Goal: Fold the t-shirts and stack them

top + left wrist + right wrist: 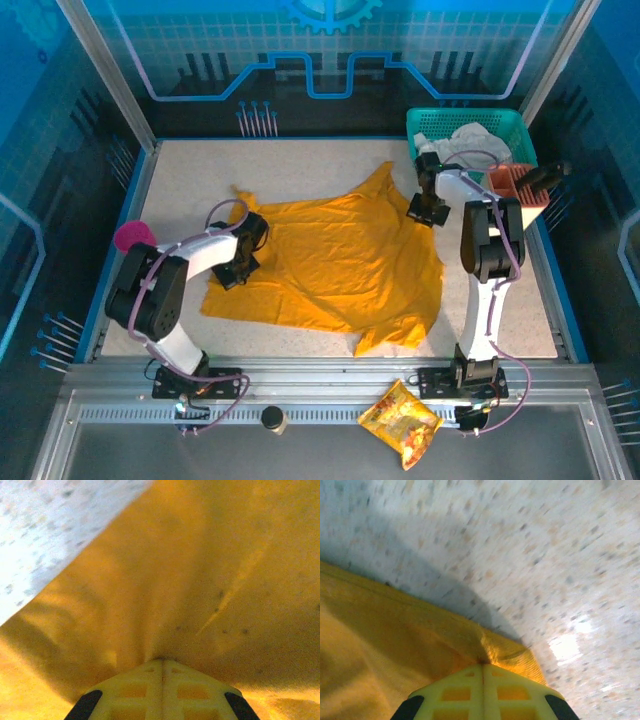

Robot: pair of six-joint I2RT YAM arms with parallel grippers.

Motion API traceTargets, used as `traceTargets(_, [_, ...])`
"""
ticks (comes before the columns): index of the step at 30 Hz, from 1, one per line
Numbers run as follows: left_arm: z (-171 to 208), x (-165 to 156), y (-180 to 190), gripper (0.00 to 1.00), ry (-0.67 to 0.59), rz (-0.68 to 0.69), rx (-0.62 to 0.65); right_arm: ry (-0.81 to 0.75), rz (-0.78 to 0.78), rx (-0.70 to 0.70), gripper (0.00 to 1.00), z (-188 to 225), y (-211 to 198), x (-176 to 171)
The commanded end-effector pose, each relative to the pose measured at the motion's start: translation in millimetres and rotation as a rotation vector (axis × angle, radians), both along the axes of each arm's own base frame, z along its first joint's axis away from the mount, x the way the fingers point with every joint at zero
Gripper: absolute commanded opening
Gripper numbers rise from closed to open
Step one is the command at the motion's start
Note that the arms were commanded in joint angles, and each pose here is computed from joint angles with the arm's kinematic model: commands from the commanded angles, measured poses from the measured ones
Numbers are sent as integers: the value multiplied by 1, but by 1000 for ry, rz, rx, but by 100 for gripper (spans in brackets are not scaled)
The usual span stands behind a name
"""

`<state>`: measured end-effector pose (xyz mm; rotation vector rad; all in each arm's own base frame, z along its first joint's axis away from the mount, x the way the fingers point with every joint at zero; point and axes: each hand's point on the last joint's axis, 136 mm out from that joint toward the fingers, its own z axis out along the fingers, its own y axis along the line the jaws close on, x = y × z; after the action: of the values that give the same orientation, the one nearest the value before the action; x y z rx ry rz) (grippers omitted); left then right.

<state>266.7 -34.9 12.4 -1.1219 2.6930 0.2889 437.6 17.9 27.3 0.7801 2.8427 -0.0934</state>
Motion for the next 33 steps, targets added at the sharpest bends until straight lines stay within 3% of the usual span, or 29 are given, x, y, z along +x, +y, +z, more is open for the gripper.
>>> traceTargets(1, [-1,-26,6,5,41,79,-16,-45,-47,-18,0,15,-10,12])
traceTargets(6, [18,-26,7,6,6,81,-15,-106,-4,22,0,34,-1,25])
traceTargets(10, [66,-3,8,12,-107,27,21,-195,154,53,0,69,23,30])
traceTargets(13, [111,24,2,36,-215,-50,27,-180,241,35,1,87,38,8])
traceTargets(16, [149,55,-15,58,-317,-135,-3,-148,306,38,13,86,54,-26])
traceTargets(18, [160,77,-31,66,-342,-199,-39,-129,353,86,20,80,71,-41])
traceTargets(20, [159,98,-50,67,-332,-255,-78,-108,392,125,21,74,84,-41])
traceTargets(25, [133,143,-104,57,-276,-396,-149,-28,501,151,23,54,123,-13])
traceTargets(33, [67,148,-150,46,-162,-452,-222,52,541,219,22,9,175,26])
